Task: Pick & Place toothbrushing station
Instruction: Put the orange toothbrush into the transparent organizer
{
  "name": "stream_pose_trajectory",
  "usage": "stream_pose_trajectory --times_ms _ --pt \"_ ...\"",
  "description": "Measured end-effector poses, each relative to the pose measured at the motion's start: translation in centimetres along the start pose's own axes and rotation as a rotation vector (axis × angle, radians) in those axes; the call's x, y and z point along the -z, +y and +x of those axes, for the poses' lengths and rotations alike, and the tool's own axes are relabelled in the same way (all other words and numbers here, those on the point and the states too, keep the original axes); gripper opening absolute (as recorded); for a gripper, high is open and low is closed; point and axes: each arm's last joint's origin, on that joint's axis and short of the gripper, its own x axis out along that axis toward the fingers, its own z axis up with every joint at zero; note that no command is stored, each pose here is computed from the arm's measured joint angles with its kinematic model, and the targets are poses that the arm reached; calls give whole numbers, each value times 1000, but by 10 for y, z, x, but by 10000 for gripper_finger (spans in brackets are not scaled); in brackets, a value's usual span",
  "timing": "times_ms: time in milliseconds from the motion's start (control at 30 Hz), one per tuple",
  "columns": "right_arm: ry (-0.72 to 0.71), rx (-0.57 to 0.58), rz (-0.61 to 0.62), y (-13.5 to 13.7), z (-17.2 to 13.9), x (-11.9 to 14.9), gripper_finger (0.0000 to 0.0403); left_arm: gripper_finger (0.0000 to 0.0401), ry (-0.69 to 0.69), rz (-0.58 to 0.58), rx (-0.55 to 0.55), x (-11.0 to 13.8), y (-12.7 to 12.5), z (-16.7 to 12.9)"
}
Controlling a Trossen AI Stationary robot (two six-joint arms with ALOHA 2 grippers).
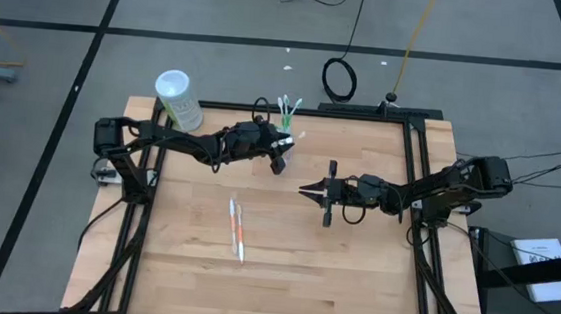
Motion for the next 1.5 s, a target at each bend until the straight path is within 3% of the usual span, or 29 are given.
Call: stream_pose_trajectory --times_ms 267,433,667,900,1233,1367,1500 --pt "0 0 0 0 0 0 41 210 -11 -7 -19 -5 0 -4" --pt "1 2 0 0 0 0 41 215 -33 0 22 -24 -12 -25" --pt "5 6 -1 -1 0 0 41 210 96 6 108 -36 -36 -69" --pt "5 6 -1 -1 0 0 41 210 360 -20 172 -13 -64 -95" --pt "6 6 -1 -1 0 1 41 209 727 -234 125 19 -90 -128" --pt "6 6 -2 -1 0 1 41 209 798 -177 83 30 -98 -137" --pt "7 3 -3 -1 0 1 41 209 845 2 138 44 -113 -142"
